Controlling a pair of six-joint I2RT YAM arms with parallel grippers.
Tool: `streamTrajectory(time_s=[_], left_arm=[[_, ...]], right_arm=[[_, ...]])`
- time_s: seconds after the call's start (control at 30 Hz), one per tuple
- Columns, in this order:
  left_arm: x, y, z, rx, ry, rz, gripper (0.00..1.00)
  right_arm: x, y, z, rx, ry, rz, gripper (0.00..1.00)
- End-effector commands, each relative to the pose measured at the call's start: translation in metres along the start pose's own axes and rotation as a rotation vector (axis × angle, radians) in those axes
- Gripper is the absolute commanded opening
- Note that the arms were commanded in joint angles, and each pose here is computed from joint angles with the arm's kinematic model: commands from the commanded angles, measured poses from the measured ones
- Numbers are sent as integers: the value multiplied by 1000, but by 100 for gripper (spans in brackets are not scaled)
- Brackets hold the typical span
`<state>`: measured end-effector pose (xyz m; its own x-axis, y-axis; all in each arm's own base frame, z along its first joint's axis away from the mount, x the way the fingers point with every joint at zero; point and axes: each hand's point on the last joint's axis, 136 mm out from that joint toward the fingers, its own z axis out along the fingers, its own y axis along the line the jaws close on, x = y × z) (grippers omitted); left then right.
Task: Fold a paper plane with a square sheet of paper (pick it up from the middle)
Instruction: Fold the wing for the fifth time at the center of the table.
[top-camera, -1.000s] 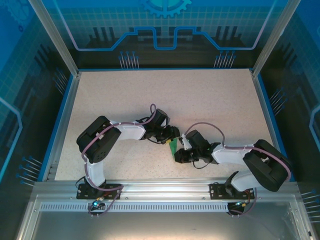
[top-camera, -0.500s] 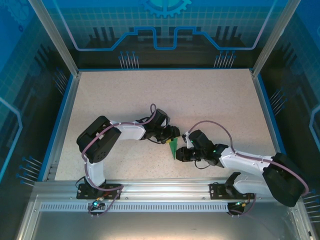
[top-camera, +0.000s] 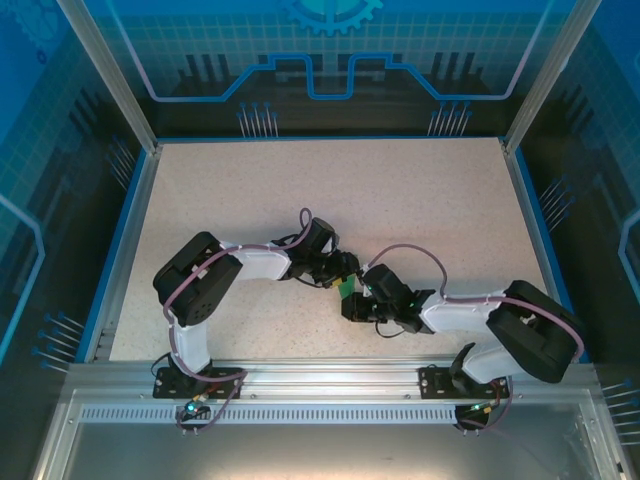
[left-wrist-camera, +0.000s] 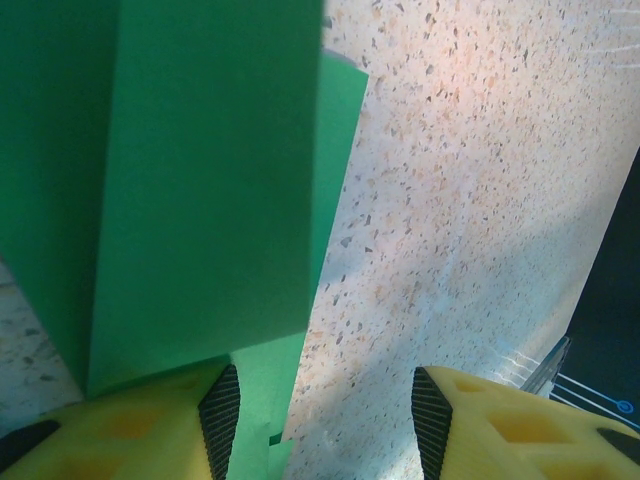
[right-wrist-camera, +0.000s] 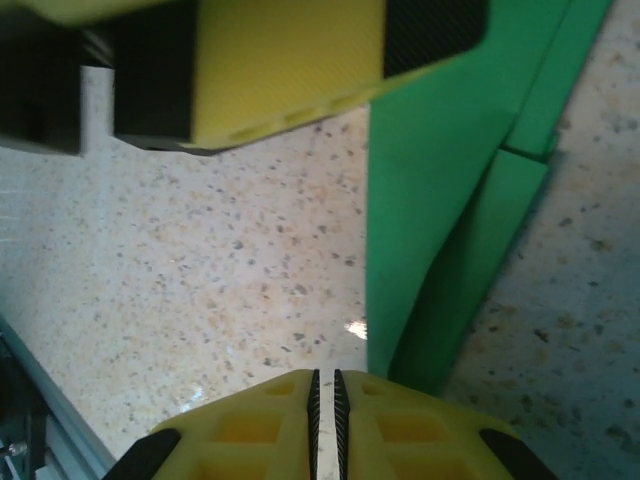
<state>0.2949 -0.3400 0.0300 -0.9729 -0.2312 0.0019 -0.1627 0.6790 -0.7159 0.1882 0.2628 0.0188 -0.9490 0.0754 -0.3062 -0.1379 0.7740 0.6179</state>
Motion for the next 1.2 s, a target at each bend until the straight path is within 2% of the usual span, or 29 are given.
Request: streamTrajectory(time_s=[0.0,0.17,0.4,0.57,0.7,0.87,1.0,1.17], left_arm=[[2,-1,-5,-3,-7,-14,53],[1,0,-5,-9,-11,-14,53],[1,-1,-5,-8,-13,-17,53],[1,0,-5,-10,-15,-22,54],[3,0,-7,-5,-19,-30,54],[4,-5,-12,9,-27,-32,54],[6,-11,-13,19,-34,-27,54],[6,-11,-11,16,-40,-39,54]], right_arm=[[23,-11,9,-11,82,19,15],[53,-35,3,65,176,38,14],[69,-27,-10,34,255,-24,14],[80,-37,-11,64,296,-7,13],[67,-34,-16,49,229,7,14],[20,-10,-39,-47,60,13,16],[-6,-6,-58,-55,-50,13,22],[-18,16,-58,-135,-79,-5,24]])
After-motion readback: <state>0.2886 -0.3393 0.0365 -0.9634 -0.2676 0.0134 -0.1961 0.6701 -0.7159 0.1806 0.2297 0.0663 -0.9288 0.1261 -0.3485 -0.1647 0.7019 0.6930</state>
